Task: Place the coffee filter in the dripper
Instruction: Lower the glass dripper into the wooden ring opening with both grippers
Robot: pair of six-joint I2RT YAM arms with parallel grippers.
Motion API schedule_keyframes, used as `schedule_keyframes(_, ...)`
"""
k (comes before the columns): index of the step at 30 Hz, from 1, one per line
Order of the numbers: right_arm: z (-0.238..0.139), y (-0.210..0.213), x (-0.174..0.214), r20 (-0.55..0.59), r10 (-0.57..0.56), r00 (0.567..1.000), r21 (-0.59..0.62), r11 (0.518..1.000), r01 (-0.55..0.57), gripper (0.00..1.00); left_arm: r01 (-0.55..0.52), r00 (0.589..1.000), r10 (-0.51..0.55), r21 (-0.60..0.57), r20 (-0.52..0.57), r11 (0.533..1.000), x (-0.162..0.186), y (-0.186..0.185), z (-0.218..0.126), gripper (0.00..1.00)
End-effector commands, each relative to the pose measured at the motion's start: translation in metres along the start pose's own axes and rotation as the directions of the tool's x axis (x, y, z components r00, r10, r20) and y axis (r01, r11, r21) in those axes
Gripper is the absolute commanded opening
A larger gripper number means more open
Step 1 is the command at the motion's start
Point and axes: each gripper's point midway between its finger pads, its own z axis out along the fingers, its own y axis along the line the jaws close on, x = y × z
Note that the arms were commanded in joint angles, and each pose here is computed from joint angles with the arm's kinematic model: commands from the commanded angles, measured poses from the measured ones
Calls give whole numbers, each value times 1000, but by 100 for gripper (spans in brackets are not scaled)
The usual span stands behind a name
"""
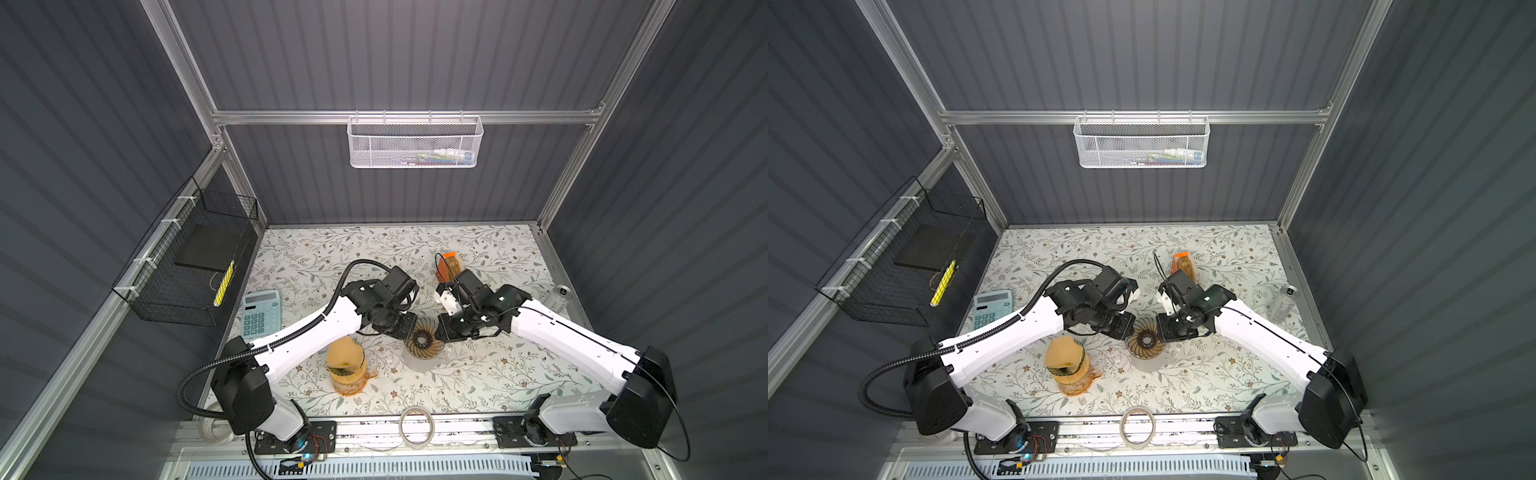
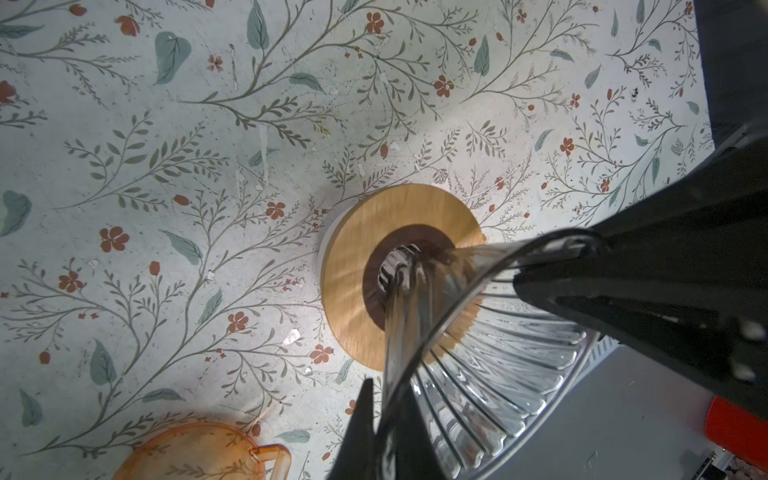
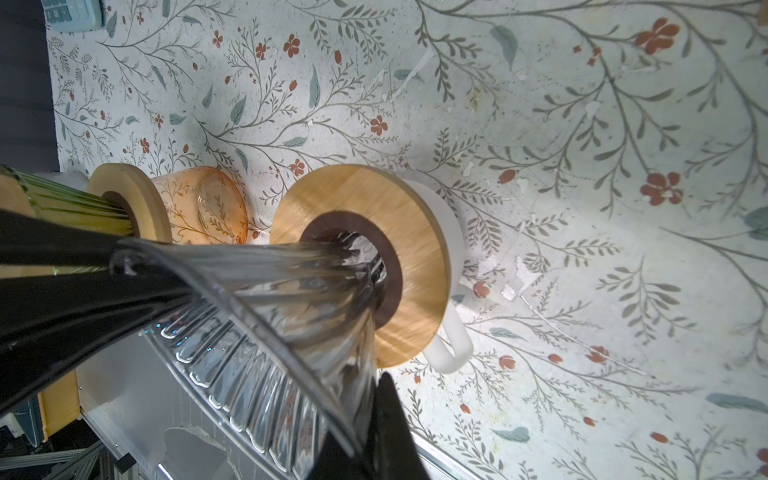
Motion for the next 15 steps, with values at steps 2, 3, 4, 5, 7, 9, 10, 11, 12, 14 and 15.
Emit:
schedule_keyframes(2,1,-1,-3,-23,7,1000,16,1000,-7,4,-45,998,45,-5,-44,999,9,0,4,0)
schedule_keyframes(3,2,-1,-3,-26,8,1000,16,1000,-8,4,-46,998,45,-3,-49,999,10,0,5,0)
schedule_keyframes(4,2,-1,-4,-26,9,1000,15,1000,-9,4,-45,997,45,-2,-55,999,12,1,6,0)
schedule_keyframes(5,3,-1,-4,-29,9,1000,14,1000,-9,4,-45,997,45,-2,-61,999,13,1,8,0)
schedule_keyframes(7,4,-2,-4,-41,14,999,15,1000,-14,4,-45,996,45,2,-78,999,16,1,11,0)
schedule_keyframes(9,6,-3,-4,-52,16,999,16,1000,-15,4,-45,995,46,7,-89,999,18,1,13,0)
schedule_keyframes(10,7,-4,-3,-58,18,998,18,1000,-17,4,-44,994,44,7,-98,999,19,1,15,0)
schedule_keyframes(11,8,-4,-4,-62,19,998,19,1000,-18,4,-45,993,45,5,-109,999,22,2,17,0)
schedule_keyframes(12,9,-5,-4,-67,21,998,19,1000,-20,4,-43,992,43,5,-115,999,22,2,19,0)
schedule_keyframes(14,11,-7,-3,-83,28,996,24,999,-26,4,-40,990,41,9,-134,999,26,3,23,0)
schedule_keyframes(15,12,-8,-3,-86,29,996,24,999,-27,4,-39,989,40,12,-139,999,27,3,25,0)
